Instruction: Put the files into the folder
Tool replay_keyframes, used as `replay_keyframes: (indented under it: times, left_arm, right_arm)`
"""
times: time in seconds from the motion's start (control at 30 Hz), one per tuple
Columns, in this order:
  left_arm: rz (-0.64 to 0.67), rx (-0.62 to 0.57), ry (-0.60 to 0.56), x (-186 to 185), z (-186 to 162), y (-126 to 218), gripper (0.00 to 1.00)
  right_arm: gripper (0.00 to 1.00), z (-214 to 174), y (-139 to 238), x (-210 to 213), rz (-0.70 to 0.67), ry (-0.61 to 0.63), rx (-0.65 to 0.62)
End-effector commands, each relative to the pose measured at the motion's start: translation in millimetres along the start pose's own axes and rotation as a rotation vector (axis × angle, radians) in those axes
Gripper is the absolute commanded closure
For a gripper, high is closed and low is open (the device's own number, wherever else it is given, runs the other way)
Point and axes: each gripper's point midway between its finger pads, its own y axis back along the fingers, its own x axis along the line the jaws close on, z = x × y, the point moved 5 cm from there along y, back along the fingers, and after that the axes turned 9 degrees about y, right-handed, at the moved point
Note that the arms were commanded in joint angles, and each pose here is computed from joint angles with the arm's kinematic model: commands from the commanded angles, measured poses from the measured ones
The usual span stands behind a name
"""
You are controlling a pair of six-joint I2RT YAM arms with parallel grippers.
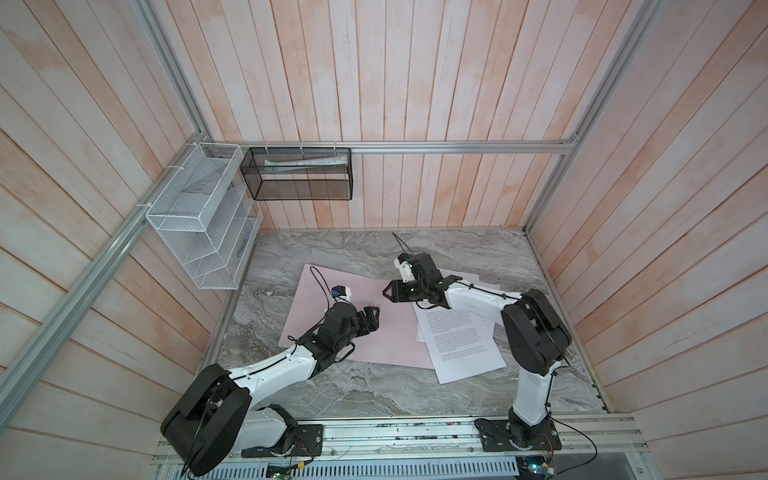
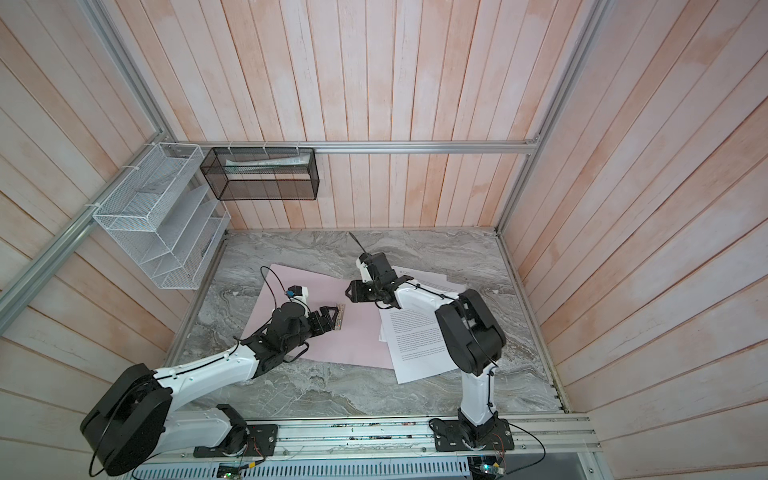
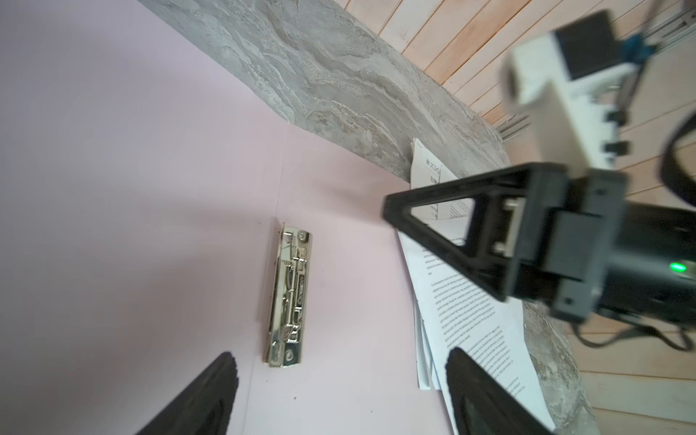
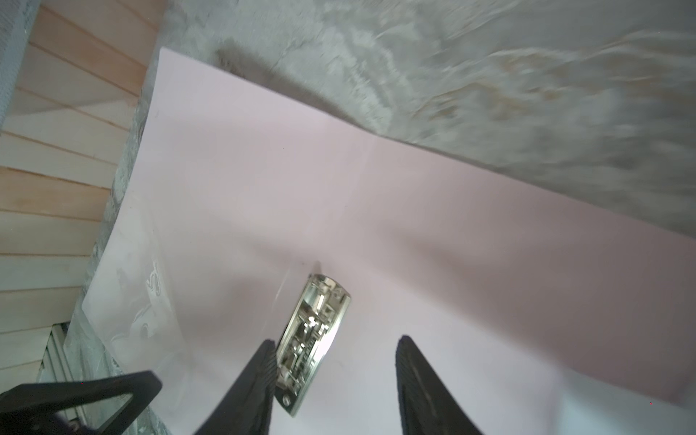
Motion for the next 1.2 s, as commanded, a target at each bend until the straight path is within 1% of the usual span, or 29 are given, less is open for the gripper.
replay_keyframes:
  times: [0.0,0.17,0.23,0.3,0.43,0.57,0.7,0.77,0.83,1.0,1.17]
  left_arm:
    - [0.129,0.043,-0.055,13,-12,-17,0.19]
    - [0.222,0.064,-0.073,19,-18,-37,0.28]
    - [0.251,0.068,-0.083,22,-19,-42,0.28]
    - [0.256,0.078,-0.094,22,-20,-47,0.32]
    - [0.301,0.086,-0.102,24,-20,-56,0.36]
    - [0.326,0.087,-0.088,26,-21,-61,0.41]
    - [0.364,0.091,-0.083,29,-23,-67,0.49]
    - [0.372,0.09,-0.077,30,-23,-69,0.52]
    - [0.373,0.088,-0.065,31,-24,-71,0.53]
    - [0.372,0.084,-0.026,35,-29,-72,0.59]
    - [0.365,0.105,-0.01,35,-35,-76,0.66]
  right_arm:
    - [0.5,14,33,-3,-0.022,-0.021,-0.125]
    - [0.51,9,62,-8,-0.039,-0.038,-0.179]
    - [0.51,6,68,-10,-0.034,-0.043,-0.19]
    - [0.51,3,72,-11,-0.024,-0.048,-0.2]
    - [0.51,0,80,-17,-0.018,-0.062,-0.227]
    - [0.51,-3,85,-23,-0.013,-0.074,-0.24]
    - [0.51,-3,89,-25,-0.008,-0.076,-0.253]
    - [0.51,-4,89,-25,-0.002,-0.077,-0.253]
    - [0.51,-5,89,-25,0.004,-0.078,-0.252]
    - [0.51,-7,89,-27,0.009,-0.088,-0.255]
    - [0.51,-8,89,-28,0.016,-0.093,-0.255]
